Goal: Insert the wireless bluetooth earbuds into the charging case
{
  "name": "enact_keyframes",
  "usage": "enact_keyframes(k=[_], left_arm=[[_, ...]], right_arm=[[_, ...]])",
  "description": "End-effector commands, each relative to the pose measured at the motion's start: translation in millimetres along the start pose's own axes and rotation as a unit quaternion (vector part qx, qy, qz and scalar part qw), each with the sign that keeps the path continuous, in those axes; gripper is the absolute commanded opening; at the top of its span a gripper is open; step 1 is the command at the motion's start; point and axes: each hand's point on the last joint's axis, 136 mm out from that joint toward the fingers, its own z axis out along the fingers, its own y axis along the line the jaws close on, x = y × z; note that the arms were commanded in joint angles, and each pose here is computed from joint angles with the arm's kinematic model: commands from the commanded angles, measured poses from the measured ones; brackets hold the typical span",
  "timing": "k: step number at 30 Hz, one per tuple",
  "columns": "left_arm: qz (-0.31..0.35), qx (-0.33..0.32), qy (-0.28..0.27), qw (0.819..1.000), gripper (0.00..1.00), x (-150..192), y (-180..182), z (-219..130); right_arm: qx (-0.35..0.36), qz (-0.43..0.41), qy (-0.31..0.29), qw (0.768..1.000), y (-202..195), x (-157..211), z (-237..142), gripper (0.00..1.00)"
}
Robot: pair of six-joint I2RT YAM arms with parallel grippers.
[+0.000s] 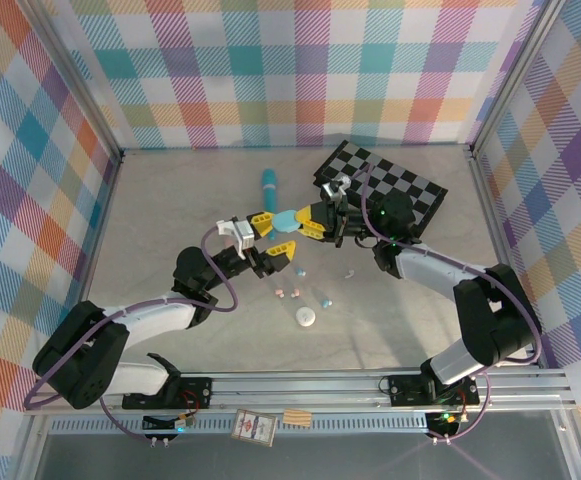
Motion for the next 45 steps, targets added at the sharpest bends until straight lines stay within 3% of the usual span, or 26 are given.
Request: enact_keyframes(k=[1, 17, 23, 25, 28, 31, 41, 45], left_arm=[[0.021, 0.024, -0.043, 0.999, 0.66, -30, -8, 2], [0.018, 0.052, -0.033, 0.998, 0.31, -29, -13, 7], [0.017, 0.063, -0.020, 0.998, 0.29, -25, -16, 7], [0.018, 0.062, -0.017, 0.998, 0.29, -24, -16, 6], [0.019, 0.059, -0.016, 0.998, 0.29, -23, -15, 6], [0.019, 0.058, -0.015, 0.998, 0.29, -22, -14, 6], [0.011, 0.062, -0.005, 0.998, 0.29, -18, -15, 1], [-0.007, 0.075, 0.008, 0.997, 0.29, -13, -17, -3]], right_arm=[[-0.014, -0.009, -0.007, 1.000, 3, -1, -1, 0.08], [-0.013, -0.007, -0.004, 1.000, 2, 1, 0, 0.09], [0.002, -0.018, 0.002, 1.000, 3, 4, 3, 0.43], [0.010, -0.021, 0.003, 1.000, 3, 5, 3, 0.46], [0.013, -0.025, 0.006, 1.000, 4, 6, 3, 0.38], [0.016, -0.023, 0.005, 1.000, 2, 6, 3, 0.37], [0.107, -0.093, -0.010, 0.990, -6, 12, -8, 0.77], [0.195, -0.192, -0.015, 0.962, -9, 13, -21, 0.85]])
